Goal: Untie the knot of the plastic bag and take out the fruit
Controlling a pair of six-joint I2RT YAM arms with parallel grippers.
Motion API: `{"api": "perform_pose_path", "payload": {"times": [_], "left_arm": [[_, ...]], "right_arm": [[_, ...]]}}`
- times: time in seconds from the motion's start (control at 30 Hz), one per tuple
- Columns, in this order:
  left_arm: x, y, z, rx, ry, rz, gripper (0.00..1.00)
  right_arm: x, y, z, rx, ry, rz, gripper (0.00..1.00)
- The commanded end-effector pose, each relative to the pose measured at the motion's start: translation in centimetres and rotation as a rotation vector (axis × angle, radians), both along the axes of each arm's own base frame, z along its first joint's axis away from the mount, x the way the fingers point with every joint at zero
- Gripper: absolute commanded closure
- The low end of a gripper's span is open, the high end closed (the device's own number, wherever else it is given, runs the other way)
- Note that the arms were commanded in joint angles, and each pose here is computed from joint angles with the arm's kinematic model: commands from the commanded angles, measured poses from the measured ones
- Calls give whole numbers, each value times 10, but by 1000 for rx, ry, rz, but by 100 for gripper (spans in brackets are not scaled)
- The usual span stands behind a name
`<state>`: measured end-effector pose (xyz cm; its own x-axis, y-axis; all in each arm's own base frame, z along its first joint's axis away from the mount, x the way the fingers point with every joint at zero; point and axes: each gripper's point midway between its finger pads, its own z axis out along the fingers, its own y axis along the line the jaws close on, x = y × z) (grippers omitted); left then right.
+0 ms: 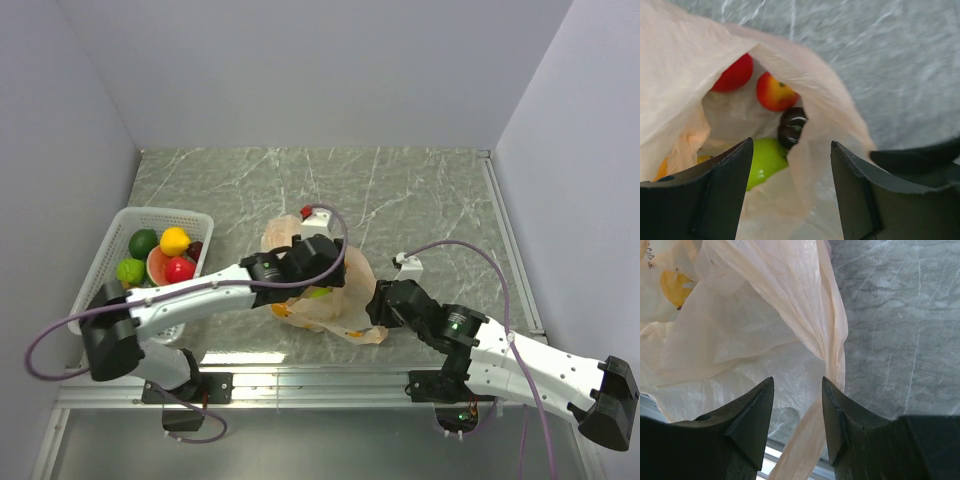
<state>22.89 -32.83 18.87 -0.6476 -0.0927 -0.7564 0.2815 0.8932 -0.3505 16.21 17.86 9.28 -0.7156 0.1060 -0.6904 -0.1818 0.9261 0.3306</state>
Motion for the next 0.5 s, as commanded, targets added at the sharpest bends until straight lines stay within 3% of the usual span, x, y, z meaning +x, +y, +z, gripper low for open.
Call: {"api": "perform_pose_path", "payload": {"times": [0.0,0.17,0.33,0.47], "left_arm": [[21,-4,3,10,-25,73,31],[55,5,-44,84,1,133,31],[94,22,-59,147,-27,213,27],[119,25,-74,186,-31,237,17]], "right_arm": [[3,1,12,23,-24,-13,50],[2,-3,13,34,-31,-26,50],[0,-2,14,42,-28,-22,50],[0,-1,14,40,-26,-16,50]]}}
